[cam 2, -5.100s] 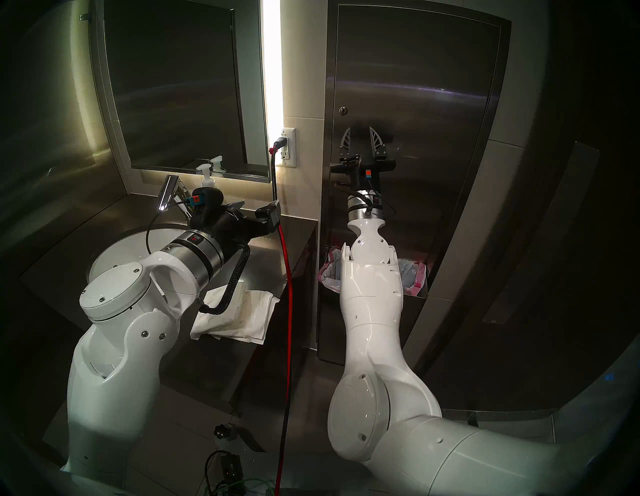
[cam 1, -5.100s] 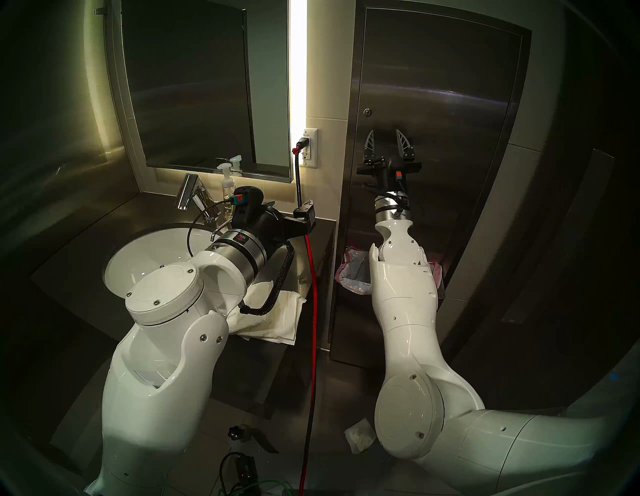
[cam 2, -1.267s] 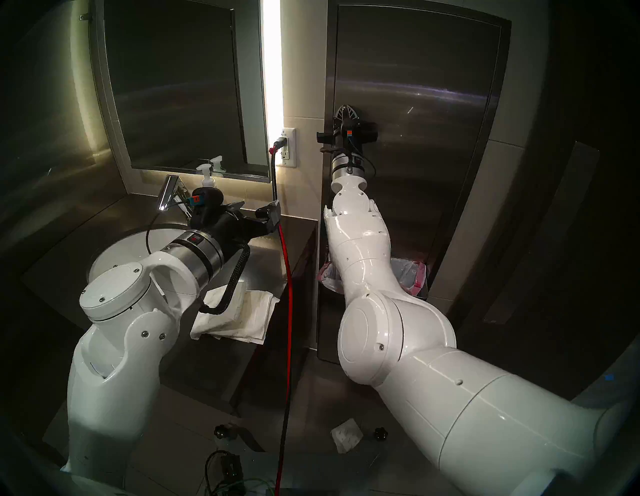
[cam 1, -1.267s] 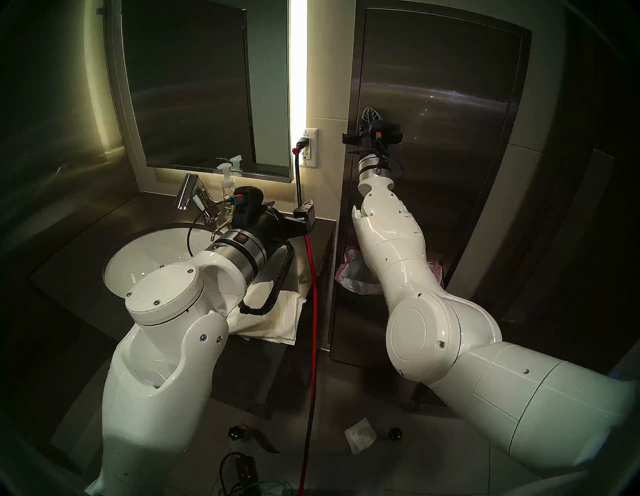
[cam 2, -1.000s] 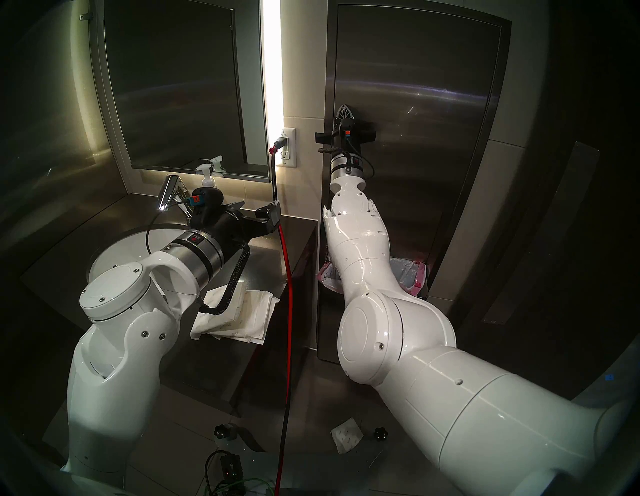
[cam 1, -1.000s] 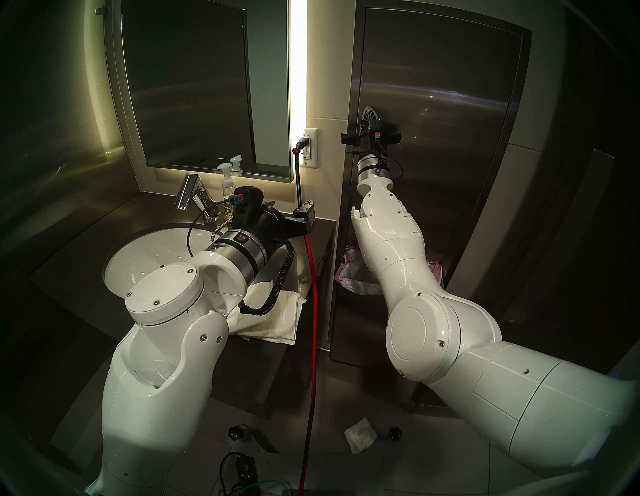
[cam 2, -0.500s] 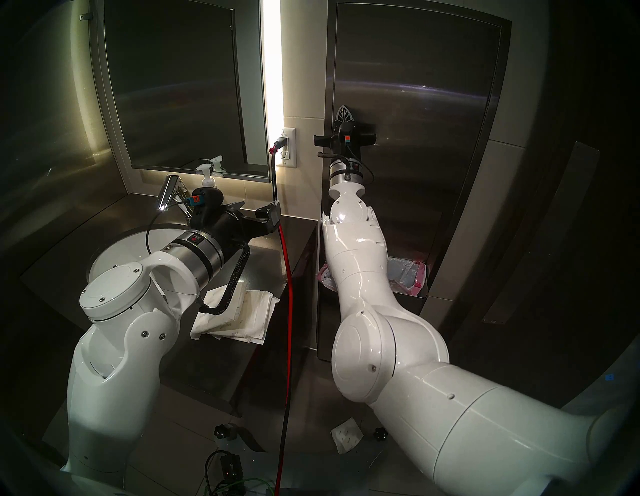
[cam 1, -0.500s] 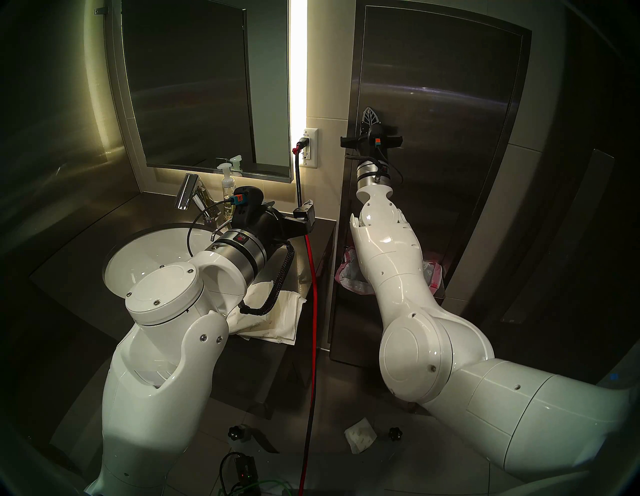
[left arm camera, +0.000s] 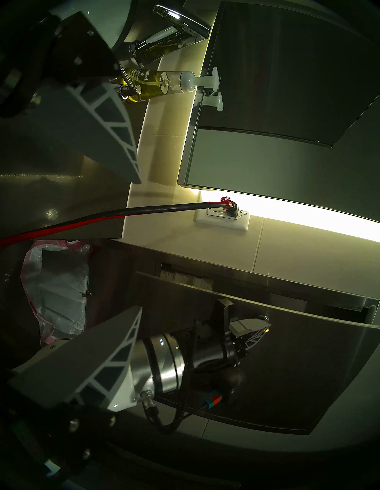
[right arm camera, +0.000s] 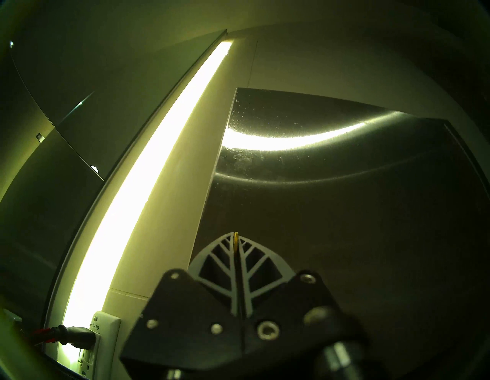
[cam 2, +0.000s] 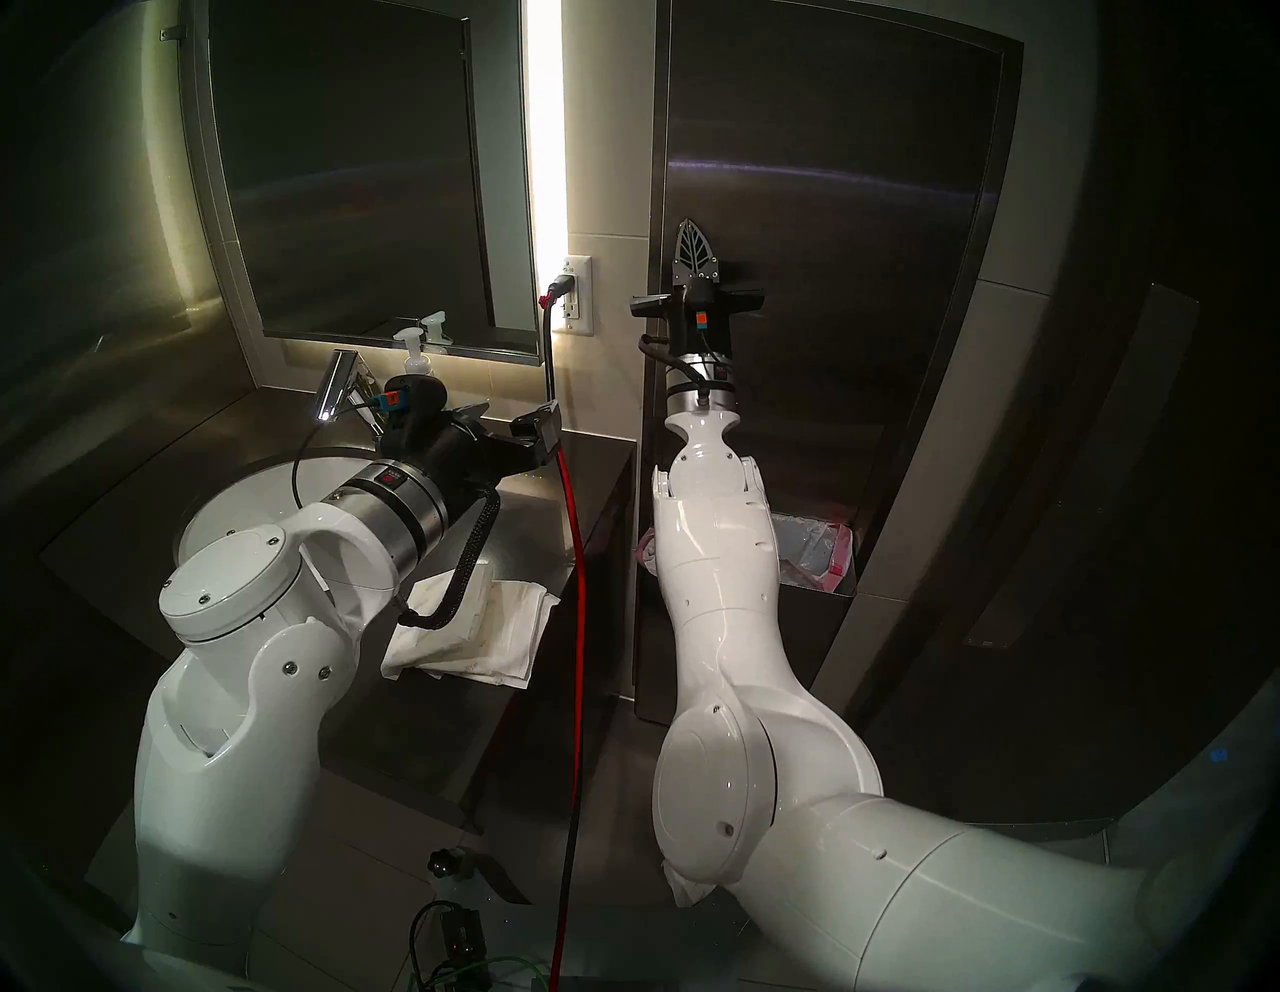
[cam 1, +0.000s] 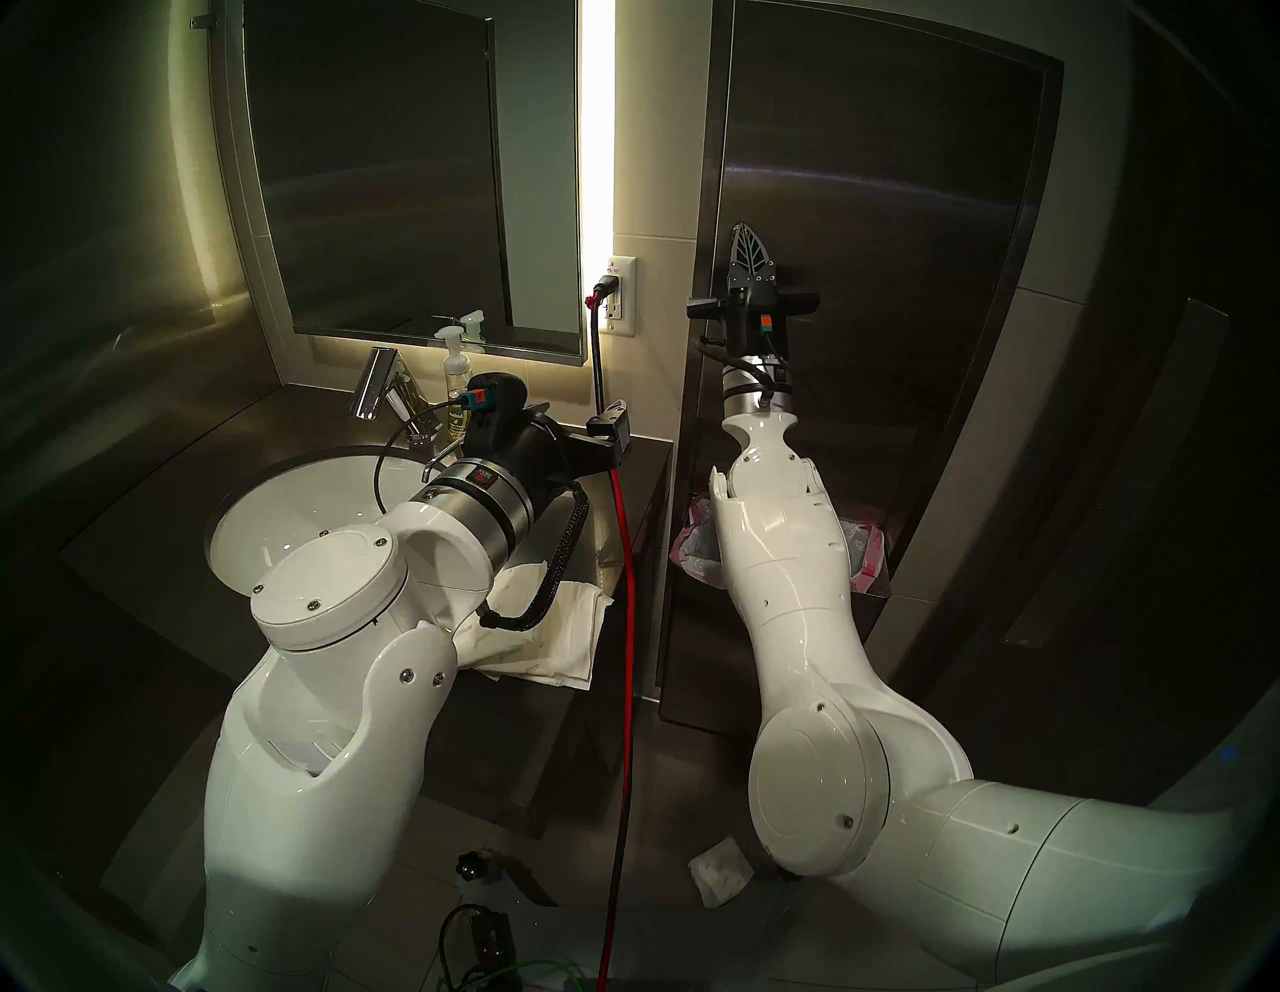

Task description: Twist key and open towel dispenser

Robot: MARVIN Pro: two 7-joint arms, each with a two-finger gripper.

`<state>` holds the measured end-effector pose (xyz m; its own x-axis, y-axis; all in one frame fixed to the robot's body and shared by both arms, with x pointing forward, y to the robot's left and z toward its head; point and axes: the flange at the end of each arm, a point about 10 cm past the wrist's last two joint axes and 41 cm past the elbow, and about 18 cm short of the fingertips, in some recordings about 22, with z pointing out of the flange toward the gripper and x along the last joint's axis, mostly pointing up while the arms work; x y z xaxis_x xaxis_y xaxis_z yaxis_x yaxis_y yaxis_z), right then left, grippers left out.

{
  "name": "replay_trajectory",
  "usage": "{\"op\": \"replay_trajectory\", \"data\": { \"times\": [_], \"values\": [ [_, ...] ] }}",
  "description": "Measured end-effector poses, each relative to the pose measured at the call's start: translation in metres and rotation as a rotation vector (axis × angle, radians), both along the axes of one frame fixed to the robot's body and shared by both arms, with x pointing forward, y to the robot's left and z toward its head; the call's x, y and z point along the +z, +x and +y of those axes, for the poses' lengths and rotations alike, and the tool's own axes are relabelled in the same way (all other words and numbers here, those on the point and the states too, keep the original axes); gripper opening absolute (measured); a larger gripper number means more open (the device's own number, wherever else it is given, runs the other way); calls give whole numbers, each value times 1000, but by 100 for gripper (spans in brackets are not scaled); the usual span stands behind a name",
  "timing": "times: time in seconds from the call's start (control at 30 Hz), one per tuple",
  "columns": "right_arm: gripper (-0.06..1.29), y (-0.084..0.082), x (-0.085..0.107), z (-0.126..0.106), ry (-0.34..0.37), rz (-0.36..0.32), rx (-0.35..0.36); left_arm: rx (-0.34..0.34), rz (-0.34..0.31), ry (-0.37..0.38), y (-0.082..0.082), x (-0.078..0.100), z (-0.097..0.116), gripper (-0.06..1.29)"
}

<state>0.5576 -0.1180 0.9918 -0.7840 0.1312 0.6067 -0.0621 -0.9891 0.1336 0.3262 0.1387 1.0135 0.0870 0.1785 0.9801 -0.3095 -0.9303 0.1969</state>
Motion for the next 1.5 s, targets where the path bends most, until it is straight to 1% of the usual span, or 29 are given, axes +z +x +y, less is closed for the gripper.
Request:
{"op": "replay_trajectory", "data": {
  "times": [0.17, 0.27, 0.4, 0.43, 0.5, 0.6, 0.67, 0.73, 0.83, 0.87, 0.9, 0.93, 0.97, 1.0, 1.03, 1.07, 1.27, 1.33, 1.5],
  "values": [
    [-4, -14, -15, -11, -44, -19, -8, 0, 1, 0, 0, 0, 0, 126],
    [-4, -23, -31, -35, -35, -10, -57, 0, 1, 0, 0, 0, 0, 126],
    [-4, -38, -47, -78, -22, -11, -146, 0, 1, 0, 0, -1, 0, 126],
    [-4, -45, -52, -93, -20, -12, -176, 0, 2, 0, 0, -1, 0, 126],
    [-4, -54, -59, -111, -22, -14, -213, 0, 2, 0, 0, -1, 0, 126],
    [-4, -69, -67, -133, -32, -16, -260, -1, 2, 0, 0, -1, 0, 126],
    [-4, -76, -71, -143, -41, -13, -281, -1, 2, 0, 0, -1, 0, 126],
    [-4, -88, -80, -160, -60, -1, -313, -1, 3, 0, 0, -1, 0, 126],
    [-4, -100, -90, -174, -84, 20, -338, -1, 3, 0, 0, -1, 0, 126],
    [0, -107, -96, -182, -101, 36, -348, -1, 3, 0, 0, -1, 0, 126],
    [33, -110, -99, -185, -109, 43, -353, -1, 3, 0, 0, -1, 0, 126],
    [104, -116, -105, -191, -124, 59, -361, -1, 3, 0, 0, -1, 0, 126],
    [118, -119, -109, -194, -134, 69, -365, -1, 3, 0, 0, -1, 0, 126],
    [125, -123, -113, -198, -149, 82, -369, -1, 3, 0, 0, -1, 0, 126],
    [125, -127, -117, -202, -163, 94, -373, -1, 3, 0, 0, -1, 0, 126],
    [125, -134, -125, -208, -189, 118, -379, -1, 3, 0, 0, -1, 0, 126],
    [125, -162, -151, -229, -288, 213, -389, -2, 3, 0, 0, -1, 1, 126],
    [125, -173, -160, -236, -329, 251, -388, -2, 3, 0, 0, -1, 1, 126],
    [125, -199, -176, -247, -430, 329, -370, -2, 3, 0, 0, -1, 1, 126]
  ]
}}
